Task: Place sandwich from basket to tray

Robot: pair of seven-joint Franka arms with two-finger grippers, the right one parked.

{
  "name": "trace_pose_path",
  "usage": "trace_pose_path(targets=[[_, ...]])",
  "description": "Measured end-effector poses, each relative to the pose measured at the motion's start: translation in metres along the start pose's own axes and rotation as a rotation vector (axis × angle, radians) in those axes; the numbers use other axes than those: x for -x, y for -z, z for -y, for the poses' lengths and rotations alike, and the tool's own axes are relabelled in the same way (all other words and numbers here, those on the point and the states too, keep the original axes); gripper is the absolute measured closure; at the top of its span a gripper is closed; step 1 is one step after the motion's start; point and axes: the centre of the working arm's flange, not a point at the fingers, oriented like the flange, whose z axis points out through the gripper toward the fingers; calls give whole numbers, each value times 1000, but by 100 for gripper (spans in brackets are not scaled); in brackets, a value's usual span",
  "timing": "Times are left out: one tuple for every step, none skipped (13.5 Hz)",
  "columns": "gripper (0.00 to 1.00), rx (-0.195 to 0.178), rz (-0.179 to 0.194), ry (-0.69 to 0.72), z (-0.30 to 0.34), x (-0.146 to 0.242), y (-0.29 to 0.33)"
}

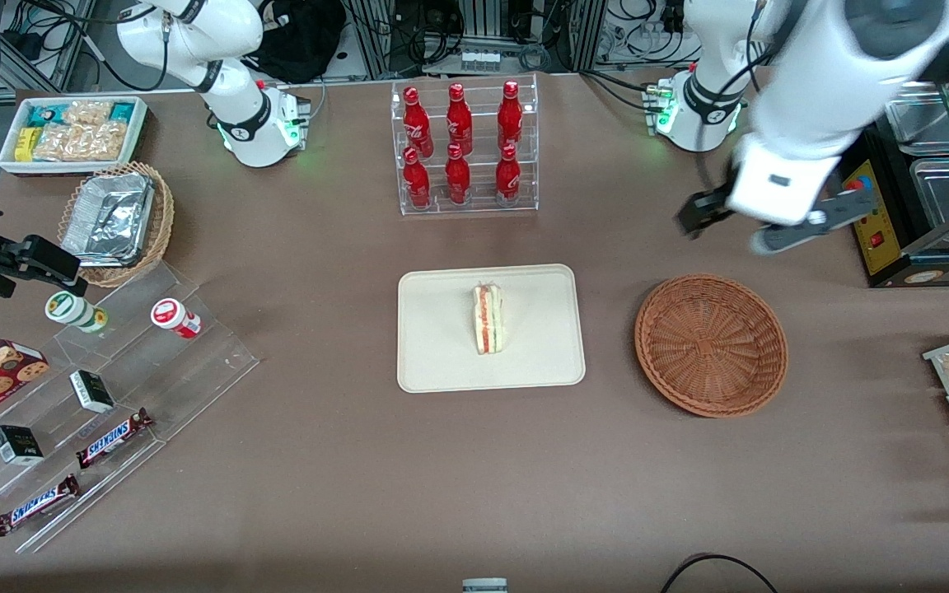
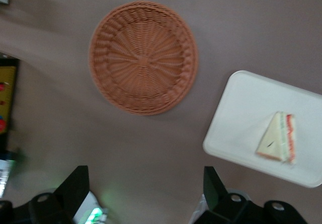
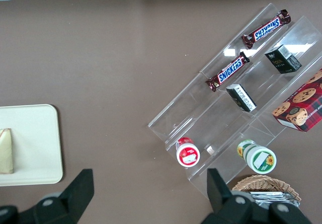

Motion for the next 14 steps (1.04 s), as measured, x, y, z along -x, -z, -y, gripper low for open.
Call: trace_pose_path(targets=[[0, -3, 13, -38, 27, -5, 7], [0, -4, 24, -74, 51, -8, 13], [0, -2, 29, -104, 70, -10, 18], [0, 3, 33, -128, 87, -14, 21], [0, 16, 36, -142, 101, -18, 23], [0, 34, 40, -151, 114, -22, 24], [0, 44, 39, -164, 126, -27, 25], [0, 49, 36, -186, 134, -30, 26], [0, 55, 30, -212, 138, -32, 29], [0, 60, 21, -231, 139, -32, 33], [0, 62, 14, -243, 138, -33, 36], [0, 63, 8, -254, 136, -33, 38], [0, 64, 4, -270, 134, -35, 39], [0, 65, -3, -290, 130, -38, 38]])
